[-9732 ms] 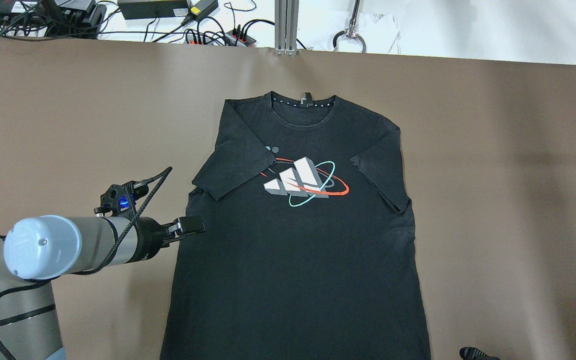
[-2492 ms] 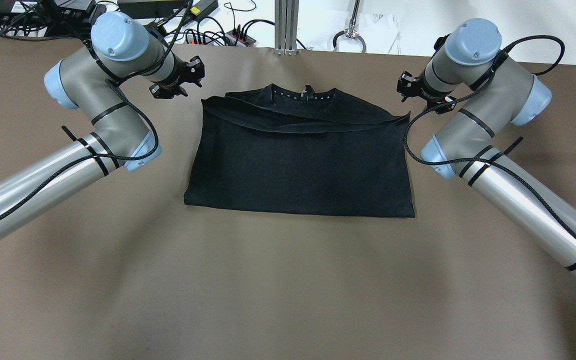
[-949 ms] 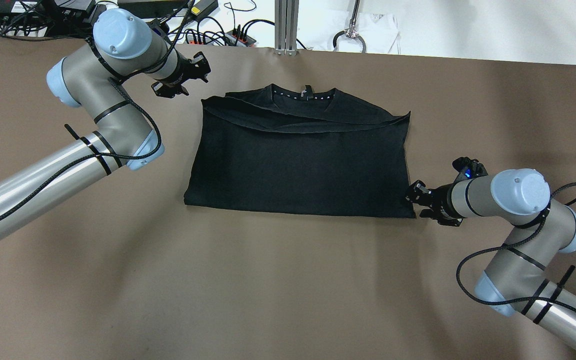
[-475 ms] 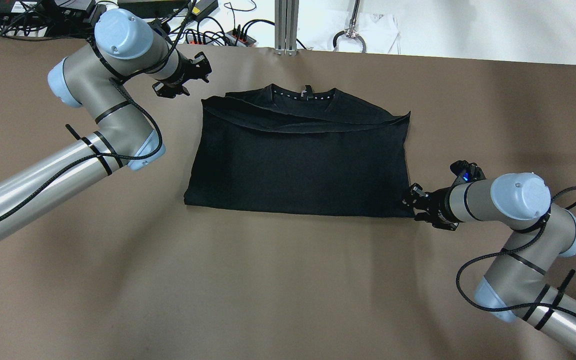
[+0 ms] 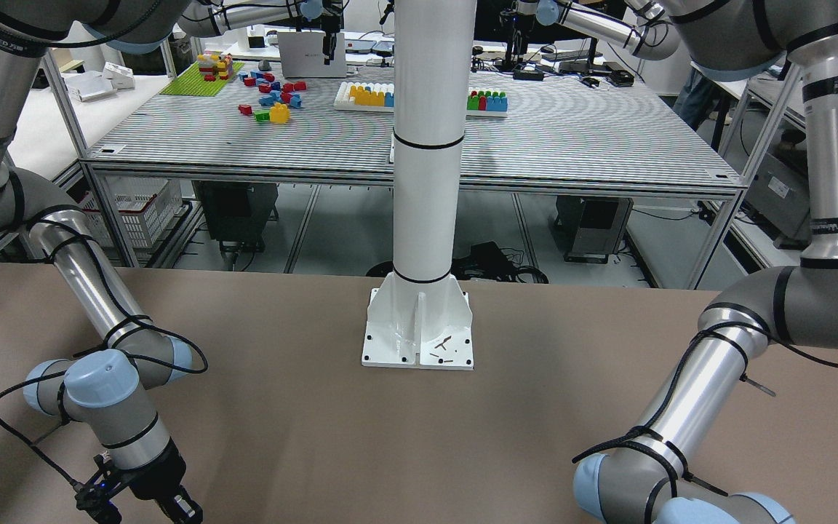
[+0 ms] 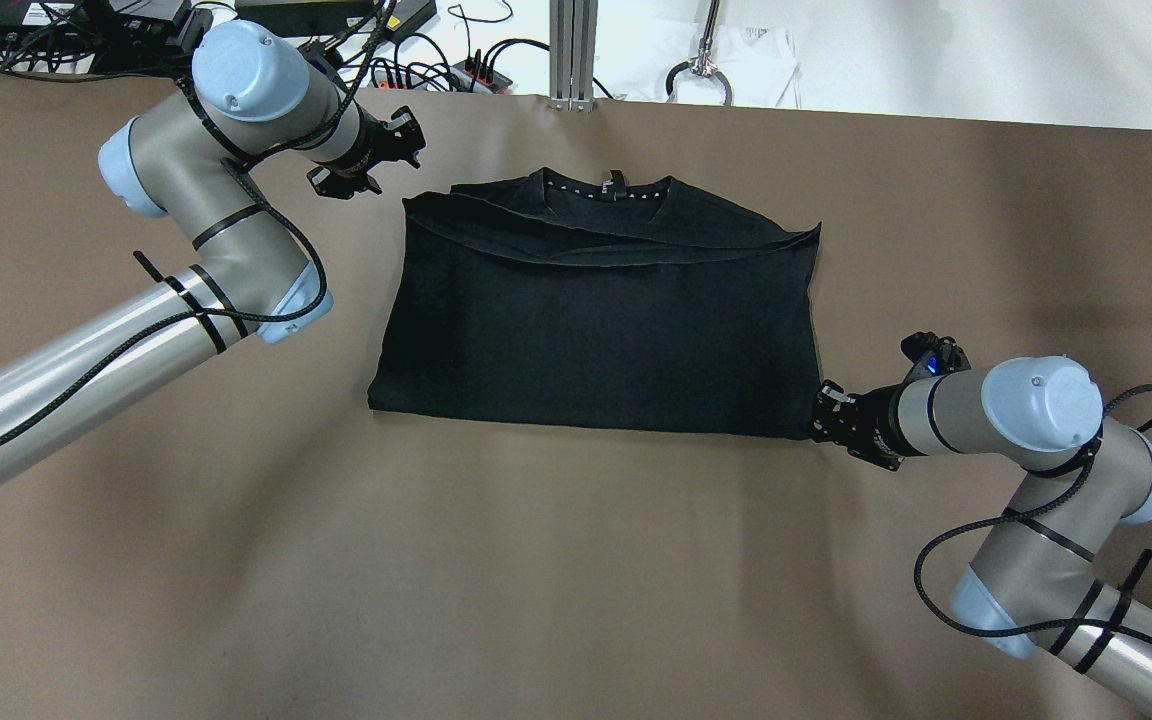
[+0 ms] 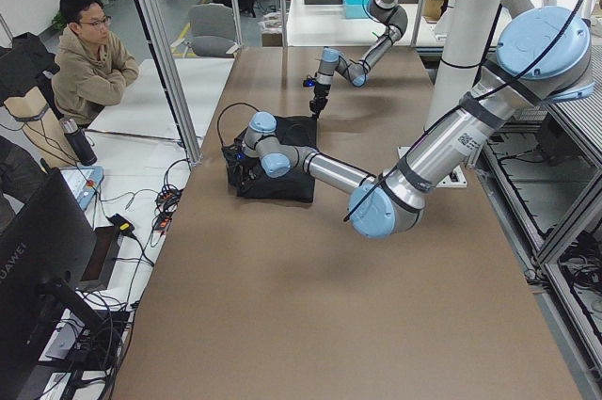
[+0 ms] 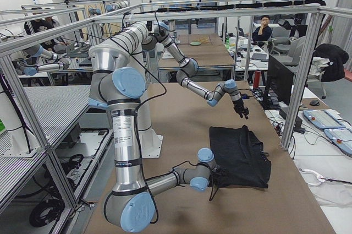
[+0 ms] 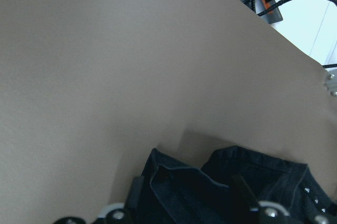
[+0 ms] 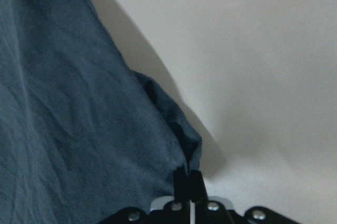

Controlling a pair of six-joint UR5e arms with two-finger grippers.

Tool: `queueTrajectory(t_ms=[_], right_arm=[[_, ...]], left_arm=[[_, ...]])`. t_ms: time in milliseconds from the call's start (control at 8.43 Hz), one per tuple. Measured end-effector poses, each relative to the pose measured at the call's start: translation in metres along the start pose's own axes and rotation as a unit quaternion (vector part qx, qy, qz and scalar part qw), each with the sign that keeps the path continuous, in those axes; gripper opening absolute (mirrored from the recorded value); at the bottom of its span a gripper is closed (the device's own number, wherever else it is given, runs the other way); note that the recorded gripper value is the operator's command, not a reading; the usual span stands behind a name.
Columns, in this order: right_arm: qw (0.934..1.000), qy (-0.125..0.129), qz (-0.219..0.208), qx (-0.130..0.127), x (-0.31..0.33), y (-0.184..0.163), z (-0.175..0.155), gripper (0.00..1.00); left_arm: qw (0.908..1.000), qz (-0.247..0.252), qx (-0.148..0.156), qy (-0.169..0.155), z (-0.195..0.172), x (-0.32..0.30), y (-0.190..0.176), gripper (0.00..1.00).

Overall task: Fold clothes
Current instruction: 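Drag the shirt corner with the right gripper, rotating the shirt toward the robot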

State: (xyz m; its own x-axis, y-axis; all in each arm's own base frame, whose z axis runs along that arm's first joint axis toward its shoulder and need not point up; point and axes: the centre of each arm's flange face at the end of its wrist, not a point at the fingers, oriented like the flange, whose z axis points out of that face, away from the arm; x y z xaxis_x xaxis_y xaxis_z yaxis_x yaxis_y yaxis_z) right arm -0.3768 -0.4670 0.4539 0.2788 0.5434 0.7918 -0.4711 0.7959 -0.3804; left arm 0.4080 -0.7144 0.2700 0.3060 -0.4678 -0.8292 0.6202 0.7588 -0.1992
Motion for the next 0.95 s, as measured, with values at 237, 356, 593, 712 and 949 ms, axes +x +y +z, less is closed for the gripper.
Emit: queueTrajectory(t_ms=[237, 356, 593, 712, 949], right_arm=[[0.9999, -0.008, -0.002, -0.011, -0.003, 0.011, -0.017, 0.00], [0.9995, -0.011, -0.003, -0.029, 0.003, 0.020, -0.034, 0.00], [0.9934, -0.012, 0.030, -0.110, 0.011, 0.059, -0.079, 0.00], [0.9857, -0.007, 0.049, -0.161, 0.008, 0.094, -0.097, 0.00], [0.9598, 0.016, 0.061, -0.274, -0.001, 0.172, -0.133, 0.50]], left_arm=[[1.0000, -0.003, -0.001, 0.000, 0.000, 0.000, 0.001, 0.63], [1.0000, -0.007, 0.000, 0.001, 0.000, 0.000, 0.002, 0.63], [0.9999, -0.012, 0.007, 0.006, -0.003, 0.003, 0.003, 0.63], [0.9998, -0.013, 0.011, 0.010, -0.007, 0.005, 0.004, 0.63], [0.9997, -0.015, 0.012, 0.014, -0.011, 0.008, 0.006, 0.63]])
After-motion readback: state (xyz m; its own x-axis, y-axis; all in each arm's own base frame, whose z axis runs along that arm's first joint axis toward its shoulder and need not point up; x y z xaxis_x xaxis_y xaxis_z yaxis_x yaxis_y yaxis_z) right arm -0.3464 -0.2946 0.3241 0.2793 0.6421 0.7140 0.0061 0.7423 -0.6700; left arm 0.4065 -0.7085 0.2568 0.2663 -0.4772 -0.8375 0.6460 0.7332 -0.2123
